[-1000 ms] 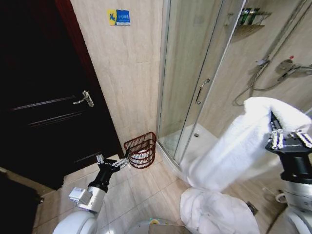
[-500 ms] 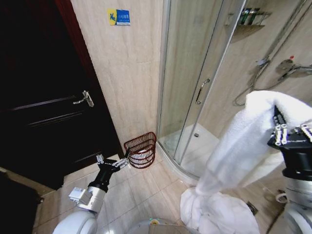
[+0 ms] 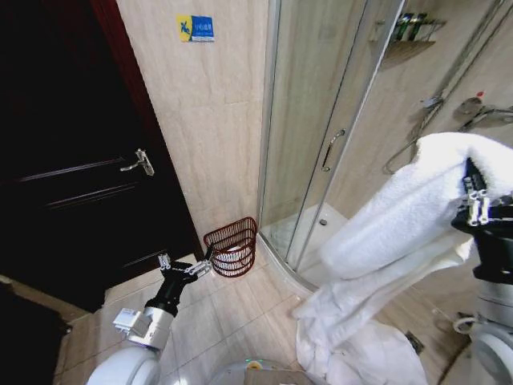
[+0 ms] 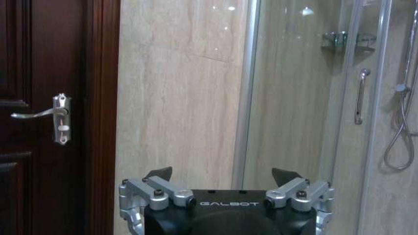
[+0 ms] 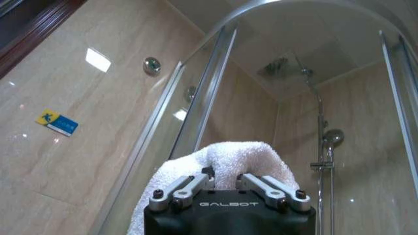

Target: Discard the used towel into the hamper.

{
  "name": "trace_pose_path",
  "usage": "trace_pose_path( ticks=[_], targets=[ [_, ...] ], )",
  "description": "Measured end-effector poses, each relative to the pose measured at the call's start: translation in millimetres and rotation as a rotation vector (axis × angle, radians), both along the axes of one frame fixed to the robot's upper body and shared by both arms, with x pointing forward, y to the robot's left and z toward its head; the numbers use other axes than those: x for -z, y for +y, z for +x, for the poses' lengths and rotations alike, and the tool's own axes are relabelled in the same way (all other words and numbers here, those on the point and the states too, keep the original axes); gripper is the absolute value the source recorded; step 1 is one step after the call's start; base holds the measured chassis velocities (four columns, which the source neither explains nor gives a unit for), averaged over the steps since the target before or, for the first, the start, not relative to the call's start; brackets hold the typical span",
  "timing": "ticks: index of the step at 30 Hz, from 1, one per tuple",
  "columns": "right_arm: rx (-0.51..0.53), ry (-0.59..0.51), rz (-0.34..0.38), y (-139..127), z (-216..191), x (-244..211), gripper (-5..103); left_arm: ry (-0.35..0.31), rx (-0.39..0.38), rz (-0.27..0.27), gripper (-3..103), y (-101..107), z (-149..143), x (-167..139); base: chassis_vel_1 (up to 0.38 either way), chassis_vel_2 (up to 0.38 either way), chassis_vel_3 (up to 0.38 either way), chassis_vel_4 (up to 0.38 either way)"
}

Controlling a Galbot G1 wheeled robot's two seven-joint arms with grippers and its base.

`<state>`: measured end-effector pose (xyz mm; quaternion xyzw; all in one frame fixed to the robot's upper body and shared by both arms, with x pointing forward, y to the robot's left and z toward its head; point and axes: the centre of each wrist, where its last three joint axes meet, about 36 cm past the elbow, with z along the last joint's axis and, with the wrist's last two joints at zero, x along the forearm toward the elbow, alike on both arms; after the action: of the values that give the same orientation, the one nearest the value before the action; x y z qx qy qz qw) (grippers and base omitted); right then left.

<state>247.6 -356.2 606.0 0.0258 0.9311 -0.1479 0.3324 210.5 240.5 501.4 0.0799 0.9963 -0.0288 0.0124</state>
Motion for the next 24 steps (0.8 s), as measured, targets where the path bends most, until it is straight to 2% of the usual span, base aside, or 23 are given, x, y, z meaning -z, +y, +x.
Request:
trace_pose_path(
  ticks=[24],
  targets=[
    [0.036,0.001,0.021,-2.6,-4.6,3.7,10,0.000,0.000,0.000,99,0.0,0.0,0.0,0.000,0.000,0.000,0.000]
  ],
)
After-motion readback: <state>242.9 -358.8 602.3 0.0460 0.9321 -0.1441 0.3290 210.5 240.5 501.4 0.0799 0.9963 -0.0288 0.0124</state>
